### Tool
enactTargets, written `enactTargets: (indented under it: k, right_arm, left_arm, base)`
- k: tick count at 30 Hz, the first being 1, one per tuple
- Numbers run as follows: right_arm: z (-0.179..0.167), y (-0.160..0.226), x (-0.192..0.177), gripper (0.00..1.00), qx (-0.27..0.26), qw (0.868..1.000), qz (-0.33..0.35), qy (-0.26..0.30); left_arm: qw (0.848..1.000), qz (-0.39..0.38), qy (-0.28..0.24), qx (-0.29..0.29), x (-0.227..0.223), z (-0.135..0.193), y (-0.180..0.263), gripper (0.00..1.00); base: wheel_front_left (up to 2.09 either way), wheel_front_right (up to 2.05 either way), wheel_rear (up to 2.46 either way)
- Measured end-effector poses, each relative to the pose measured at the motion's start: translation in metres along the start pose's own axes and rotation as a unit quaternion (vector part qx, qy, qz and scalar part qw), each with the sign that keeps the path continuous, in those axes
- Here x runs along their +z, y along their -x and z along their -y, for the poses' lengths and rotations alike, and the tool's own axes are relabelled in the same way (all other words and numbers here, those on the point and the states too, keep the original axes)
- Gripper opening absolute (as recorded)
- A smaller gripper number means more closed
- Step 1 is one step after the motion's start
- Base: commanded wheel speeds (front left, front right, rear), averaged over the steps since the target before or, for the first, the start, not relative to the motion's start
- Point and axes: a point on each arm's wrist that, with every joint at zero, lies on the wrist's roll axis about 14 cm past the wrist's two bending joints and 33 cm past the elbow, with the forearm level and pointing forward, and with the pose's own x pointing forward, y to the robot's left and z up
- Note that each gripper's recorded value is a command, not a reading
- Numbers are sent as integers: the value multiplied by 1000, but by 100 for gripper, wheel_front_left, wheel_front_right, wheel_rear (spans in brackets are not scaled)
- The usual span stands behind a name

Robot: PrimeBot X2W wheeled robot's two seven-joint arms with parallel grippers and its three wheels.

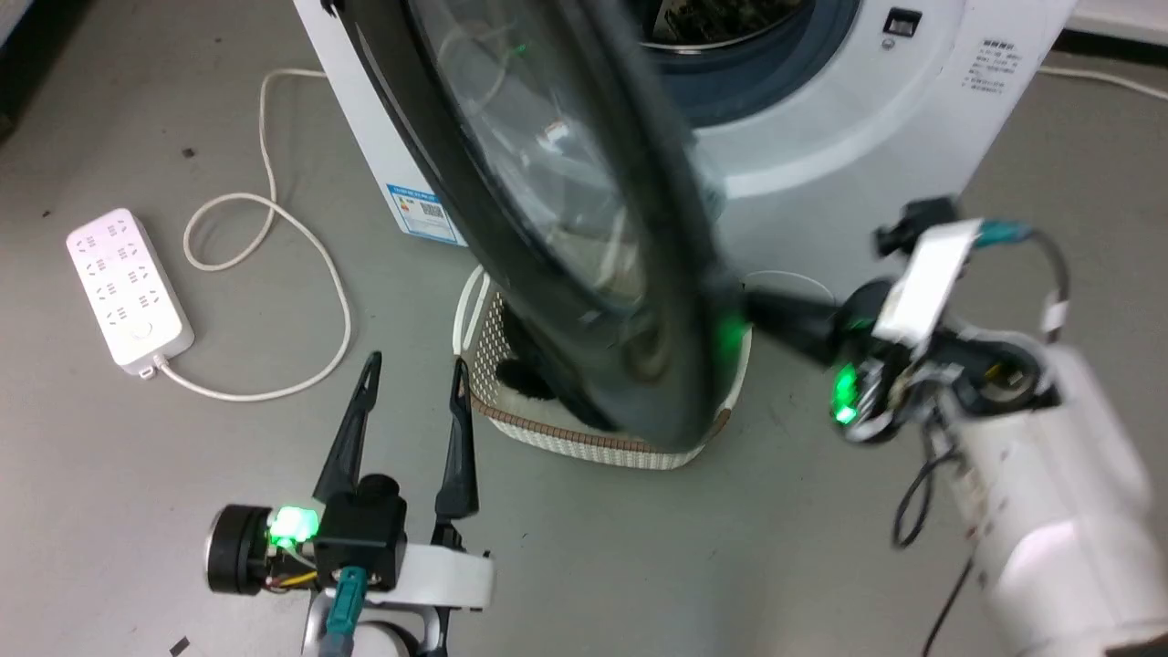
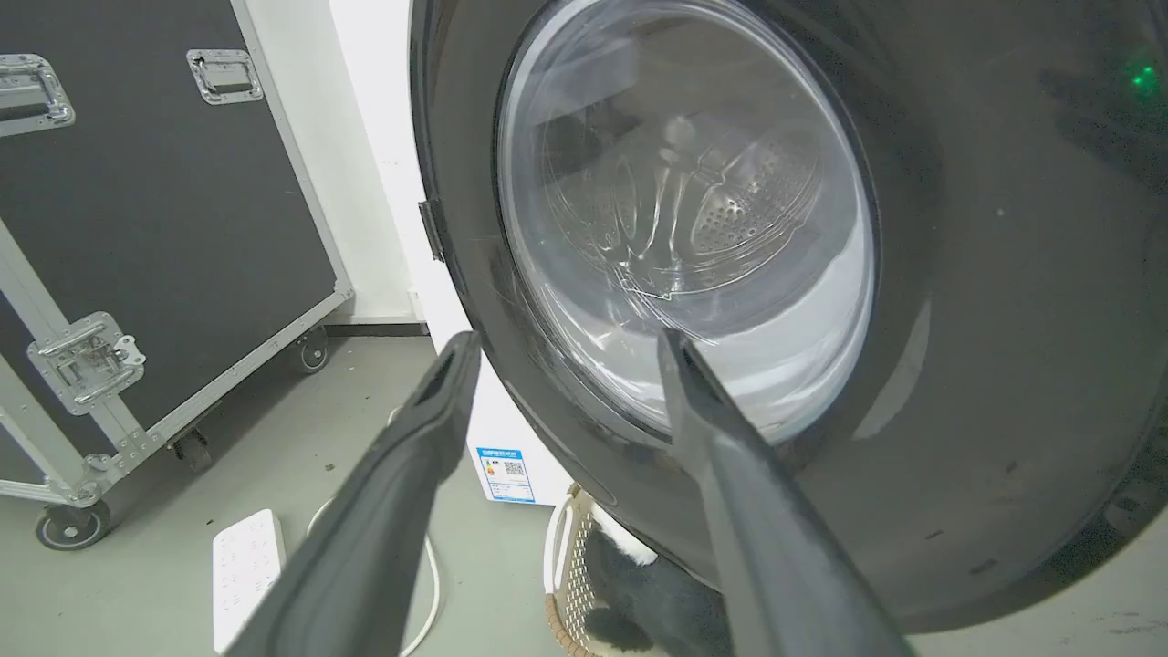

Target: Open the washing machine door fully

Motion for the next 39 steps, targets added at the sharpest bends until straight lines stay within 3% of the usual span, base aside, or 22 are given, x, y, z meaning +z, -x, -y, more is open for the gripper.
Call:
enactTargets:
  k: [9,19,20,21,24,26,28,31,33,34,37,39]
  right_arm:
    - [1,-25,-67,0,18,999,-47,3]
    - [-4,-33,-74,0,22,999,-30,7]
    - [-5,-31,-69,45,19,1000,-16,14]
    - [-5,-28,-64,100,15,1000,-3,23]
    - [-10,-11,-38,100,0,995,58,79]
    - [-17,9,-15,100,-9,985,121,126]
    - [-24,33,9,100,-26,962,190,193]
    - [-44,75,37,100,-43,904,295,305]
    - [-53,104,46,100,-69,847,343,400]
    - [-54,119,49,100,-89,812,358,452]
    - [-54,160,53,100,-132,721,400,550]
    - [-53,181,50,100,-156,678,415,586]
  left_arm:
    - [999,-21,19,-16,-9,6,16,100]
    - [999,-27,28,-21,-11,5,21,100]
    - [999,-26,29,-21,-10,5,21,100]
    - [999,-25,30,-23,-9,5,21,100]
    - [999,-21,35,-25,-7,5,20,100]
    - [999,-18,40,-27,-5,6,20,100]
    - [998,-15,44,-30,-3,7,20,100]
    - [998,-6,49,-30,2,6,16,100]
    - [998,0,51,-32,6,6,14,100]
    - [998,3,51,-33,7,6,13,100]
    - [997,13,58,-40,13,9,11,100]
    - [997,18,64,-48,17,11,10,100]
  base:
    - [0,0,0]
    - [0,0,0]
    - [0,0,0]
    - [0,0,0]
    - [0,0,0]
    - [0,0,0]
    - [0,0,0]
    - [0,0,0]
    - [0,0,0]
    - [0,0,0]
    - [0,0,0]
    - [0,0,0]
